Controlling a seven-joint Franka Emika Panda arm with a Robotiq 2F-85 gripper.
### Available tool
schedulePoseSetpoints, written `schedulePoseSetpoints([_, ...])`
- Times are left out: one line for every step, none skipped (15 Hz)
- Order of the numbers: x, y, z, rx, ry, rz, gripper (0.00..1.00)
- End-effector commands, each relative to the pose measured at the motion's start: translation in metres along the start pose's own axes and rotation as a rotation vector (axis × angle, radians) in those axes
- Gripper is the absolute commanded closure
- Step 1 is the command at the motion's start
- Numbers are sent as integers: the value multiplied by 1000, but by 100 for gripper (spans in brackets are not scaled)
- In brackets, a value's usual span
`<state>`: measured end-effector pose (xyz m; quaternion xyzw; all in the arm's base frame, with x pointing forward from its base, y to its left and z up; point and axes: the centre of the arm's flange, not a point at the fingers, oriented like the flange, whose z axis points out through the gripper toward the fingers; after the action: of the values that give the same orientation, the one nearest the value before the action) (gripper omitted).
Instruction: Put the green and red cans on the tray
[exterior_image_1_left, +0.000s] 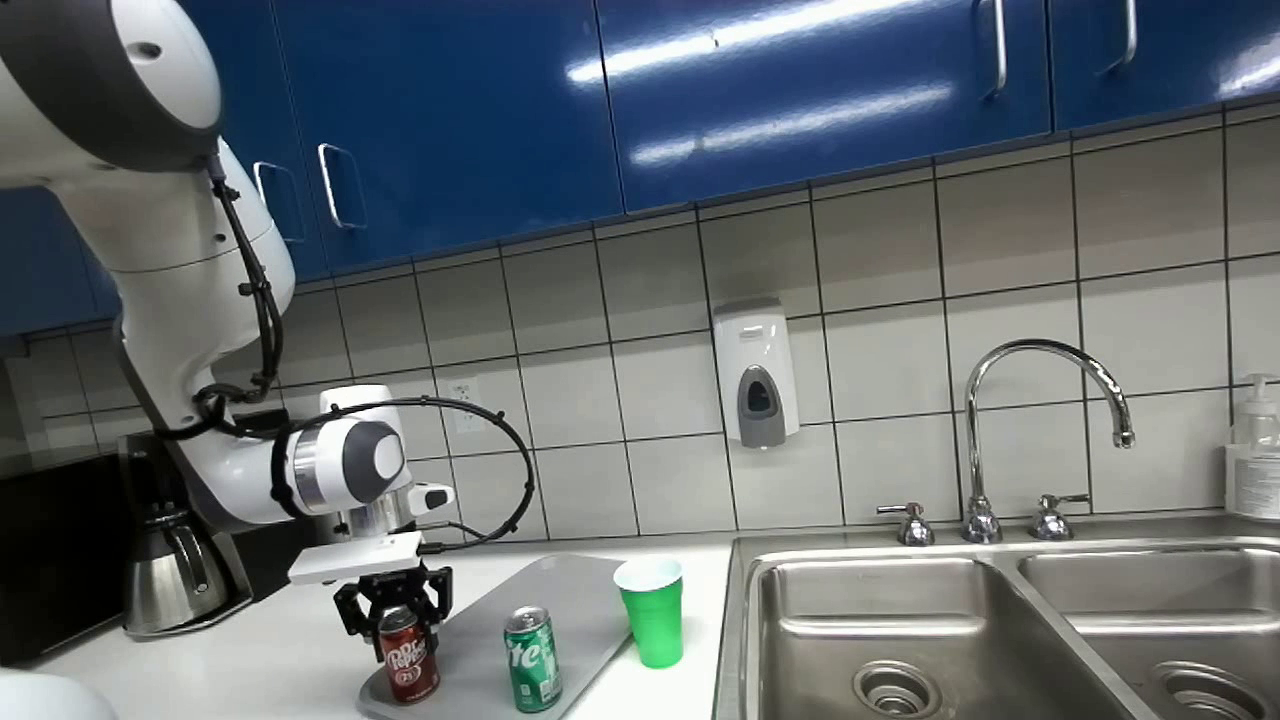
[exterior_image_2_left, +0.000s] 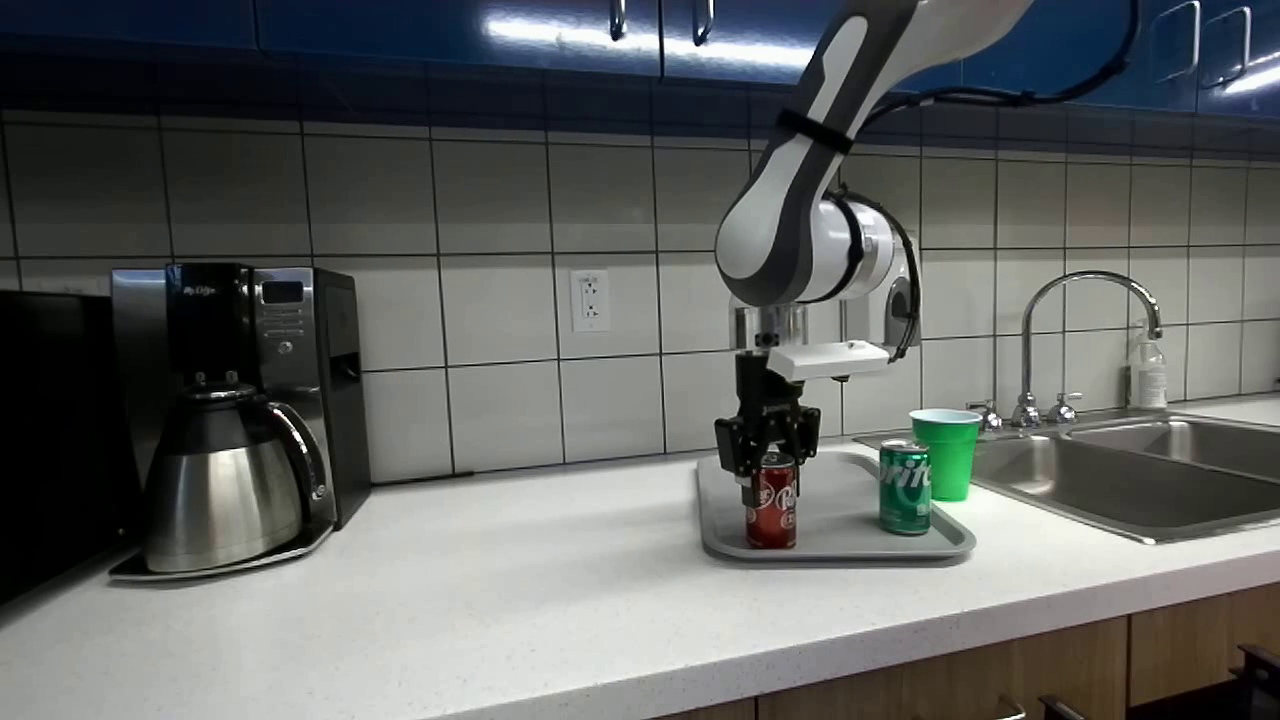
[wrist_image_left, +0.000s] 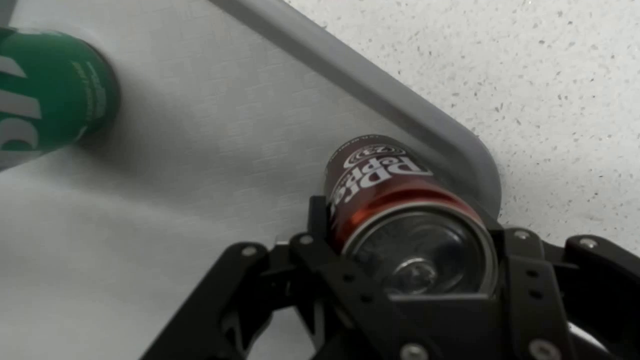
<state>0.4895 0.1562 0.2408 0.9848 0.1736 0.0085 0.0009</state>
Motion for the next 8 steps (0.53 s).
schedulePoseSetpoints([11, 5, -4, -11, -11, 19, 62])
schedulePoseSetpoints([11, 6, -3, -12, -11, 19, 62])
schedulePoseSetpoints([12, 6, -3, -12, -12, 20, 62])
schedulePoseSetpoints([11, 6, -3, -12, -13, 21, 58])
schedulePoseSetpoints([11, 7, -3, -11, -13, 21, 12])
schedulePoseSetpoints([11, 7, -5, -13, -12, 22, 10])
schedulePoseSetpoints([10, 7, -6, -14, -10, 24, 5])
schedulePoseSetpoints([11, 6, -7, -17, -9, 24, 0])
